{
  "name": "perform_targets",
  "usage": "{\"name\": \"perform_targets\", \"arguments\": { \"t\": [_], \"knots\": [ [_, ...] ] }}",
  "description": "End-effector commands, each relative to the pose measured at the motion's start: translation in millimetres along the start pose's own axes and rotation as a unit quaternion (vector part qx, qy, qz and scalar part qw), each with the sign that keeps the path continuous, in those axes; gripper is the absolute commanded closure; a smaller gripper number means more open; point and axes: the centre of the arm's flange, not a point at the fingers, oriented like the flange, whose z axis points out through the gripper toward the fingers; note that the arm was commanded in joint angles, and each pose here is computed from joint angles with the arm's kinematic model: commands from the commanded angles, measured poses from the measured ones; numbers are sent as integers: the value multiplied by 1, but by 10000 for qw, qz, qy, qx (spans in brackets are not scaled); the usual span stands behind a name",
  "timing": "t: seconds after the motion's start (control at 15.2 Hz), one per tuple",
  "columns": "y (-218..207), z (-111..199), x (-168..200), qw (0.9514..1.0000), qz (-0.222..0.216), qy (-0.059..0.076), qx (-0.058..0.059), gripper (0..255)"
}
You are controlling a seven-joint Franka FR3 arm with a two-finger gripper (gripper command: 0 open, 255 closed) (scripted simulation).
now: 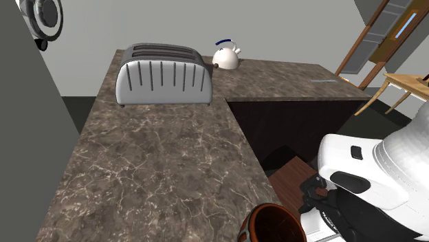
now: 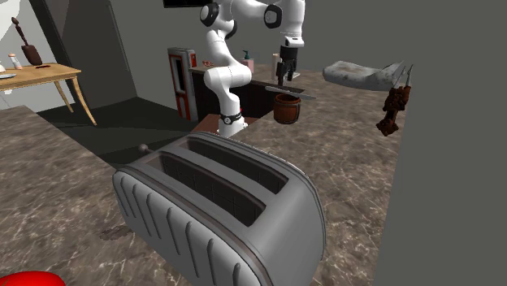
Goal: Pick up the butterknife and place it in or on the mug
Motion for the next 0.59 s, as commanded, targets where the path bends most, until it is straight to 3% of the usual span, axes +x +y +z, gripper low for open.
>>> {"name": "perform_targets", "arguments": {
  "t": [0.0,0.53],
  "knots": [
    [-1,-23,-1,10000,0,-3,-1,0],
    [-1,-34,-1,10000,0,-3,-1,0]
  ]
}}
